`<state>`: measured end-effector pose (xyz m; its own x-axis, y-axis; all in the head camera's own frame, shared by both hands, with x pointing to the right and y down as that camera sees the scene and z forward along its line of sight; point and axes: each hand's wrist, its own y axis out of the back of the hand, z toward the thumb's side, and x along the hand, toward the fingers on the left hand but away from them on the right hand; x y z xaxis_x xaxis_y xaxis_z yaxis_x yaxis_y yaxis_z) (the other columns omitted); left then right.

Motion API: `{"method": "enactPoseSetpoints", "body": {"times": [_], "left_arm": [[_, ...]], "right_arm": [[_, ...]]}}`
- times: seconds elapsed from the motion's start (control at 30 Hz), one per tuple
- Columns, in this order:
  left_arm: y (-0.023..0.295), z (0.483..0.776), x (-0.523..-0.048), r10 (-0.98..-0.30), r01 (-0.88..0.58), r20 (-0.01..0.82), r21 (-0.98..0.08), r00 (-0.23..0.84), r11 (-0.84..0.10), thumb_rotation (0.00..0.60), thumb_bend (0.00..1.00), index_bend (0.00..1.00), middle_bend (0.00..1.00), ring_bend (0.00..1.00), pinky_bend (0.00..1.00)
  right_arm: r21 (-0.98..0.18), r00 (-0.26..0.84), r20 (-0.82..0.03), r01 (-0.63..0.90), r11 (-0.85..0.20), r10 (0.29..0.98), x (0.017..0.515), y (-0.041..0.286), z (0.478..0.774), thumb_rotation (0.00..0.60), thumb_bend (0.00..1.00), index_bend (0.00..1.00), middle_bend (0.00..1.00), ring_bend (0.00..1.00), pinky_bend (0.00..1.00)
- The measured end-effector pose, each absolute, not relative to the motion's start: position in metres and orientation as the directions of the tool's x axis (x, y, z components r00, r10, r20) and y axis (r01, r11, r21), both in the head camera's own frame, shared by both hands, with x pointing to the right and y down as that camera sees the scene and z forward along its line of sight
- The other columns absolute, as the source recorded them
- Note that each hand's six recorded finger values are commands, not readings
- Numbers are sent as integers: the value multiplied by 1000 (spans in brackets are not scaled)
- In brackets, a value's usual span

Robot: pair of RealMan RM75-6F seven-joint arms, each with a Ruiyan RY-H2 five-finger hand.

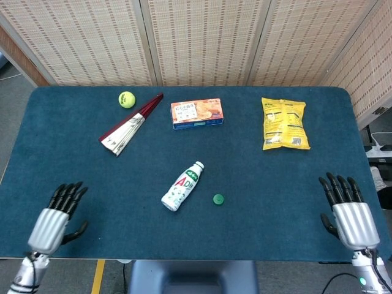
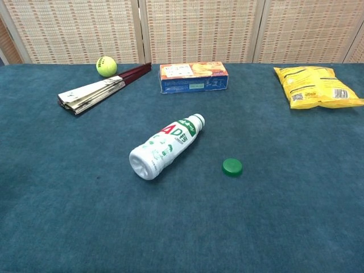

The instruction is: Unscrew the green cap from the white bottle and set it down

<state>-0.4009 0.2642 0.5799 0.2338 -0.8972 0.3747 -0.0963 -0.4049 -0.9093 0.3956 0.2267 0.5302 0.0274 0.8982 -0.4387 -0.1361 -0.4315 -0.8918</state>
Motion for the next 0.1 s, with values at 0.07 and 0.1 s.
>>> {"method": "enactPoseSetpoints", "body": {"times": [0.07, 0.1], "left_arm": [[277, 574, -416, -905, -36, 370, -922, 208, -386, 600, 380, 0, 0, 0, 0], [280, 573, -421, -907, -14, 372, -924, 198, -382, 600, 381, 0, 0, 0, 0]], "right_arm": [[-897, 4, -429, -122, -426, 903, 408, 239, 534, 600, 255, 0, 0, 0, 0], [-903, -1, -419, -103, -417, 908, 413, 244, 533, 600, 255, 0, 0, 0, 0]]}}
